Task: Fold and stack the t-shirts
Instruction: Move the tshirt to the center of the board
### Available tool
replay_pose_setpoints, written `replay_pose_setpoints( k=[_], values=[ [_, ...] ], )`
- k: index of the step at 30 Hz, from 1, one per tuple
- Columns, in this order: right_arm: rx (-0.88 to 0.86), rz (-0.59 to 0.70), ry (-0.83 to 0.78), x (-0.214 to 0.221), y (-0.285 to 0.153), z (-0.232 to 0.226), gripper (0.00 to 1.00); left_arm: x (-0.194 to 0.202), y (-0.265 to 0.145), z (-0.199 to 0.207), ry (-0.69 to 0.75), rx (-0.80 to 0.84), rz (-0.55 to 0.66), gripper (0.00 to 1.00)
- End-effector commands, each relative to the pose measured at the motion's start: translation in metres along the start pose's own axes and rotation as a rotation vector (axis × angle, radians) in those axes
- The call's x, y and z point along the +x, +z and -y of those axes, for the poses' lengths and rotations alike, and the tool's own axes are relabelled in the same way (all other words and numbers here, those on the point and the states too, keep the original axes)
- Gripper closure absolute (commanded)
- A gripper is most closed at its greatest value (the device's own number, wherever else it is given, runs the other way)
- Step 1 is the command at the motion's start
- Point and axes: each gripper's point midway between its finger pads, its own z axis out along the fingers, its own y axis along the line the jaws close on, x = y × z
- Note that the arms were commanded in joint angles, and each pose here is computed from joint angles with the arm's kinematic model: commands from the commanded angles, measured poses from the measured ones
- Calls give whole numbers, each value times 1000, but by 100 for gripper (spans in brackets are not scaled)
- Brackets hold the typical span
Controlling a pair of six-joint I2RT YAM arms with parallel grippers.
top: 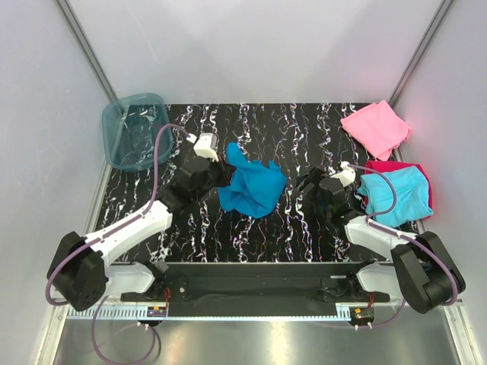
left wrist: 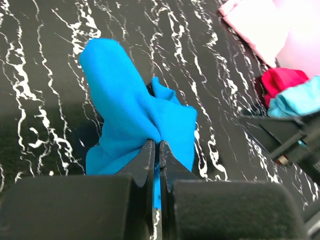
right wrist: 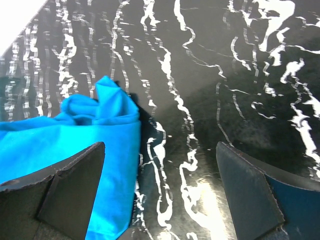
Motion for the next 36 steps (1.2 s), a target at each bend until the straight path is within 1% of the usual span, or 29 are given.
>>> replay_pose_setpoints(
  k=[1,2,3,7,10,12,14,18,22,25,29,30,31,33,35,36],
  values=[
    [48,43,-8,-14,5,1,1,-17,-5,-2,-27,-8,118,100],
    [49,44,-7,-15,5,1,0,-5,-3,-10,-22,-28,95,100],
    [48,41,-7,-14,5,1,0,-1,-2,-14,-18,-43,89,100],
    [46,28,-11,-11,8,0,0,-7,2,-28,5,-123,111,100],
    [47,12,-15,-7,10,0,0,-24,2,-36,42,-200,140,100],
    [39,1,-15,-5,11,-2,0,-42,0,-41,53,-244,172,100],
    [29,-15,-22,-1,13,-4,0,-61,-2,-41,62,-252,199,100],
    [-14,-96,-40,15,22,-16,0,-99,-6,-48,75,-279,252,100],
    [-52,-171,-46,30,29,-24,0,-124,-3,-54,109,-292,256,100],
    [-100,-193,-38,35,29,-33,0,-127,6,-59,105,-298,233,100],
    [-179,-241,-30,44,29,-47,0,-110,20,-64,87,-296,186,100],
    [-240,-288,-25,54,28,-57,0,-104,25,-65,83,-289,169,100],
    [-267,-309,-20,58,28,-62,0,-99,26,-64,77,-276,160,100],
    [-351,-350,10,67,26,-75,0,-99,27,-52,69,-229,161,100],
    [-370,-359,18,70,25,-77,0,-105,26,-39,75,-189,171,100],
    [-374,-351,18,68,25,-78,0,-105,26,-25,83,-140,162,100]
  ],
)
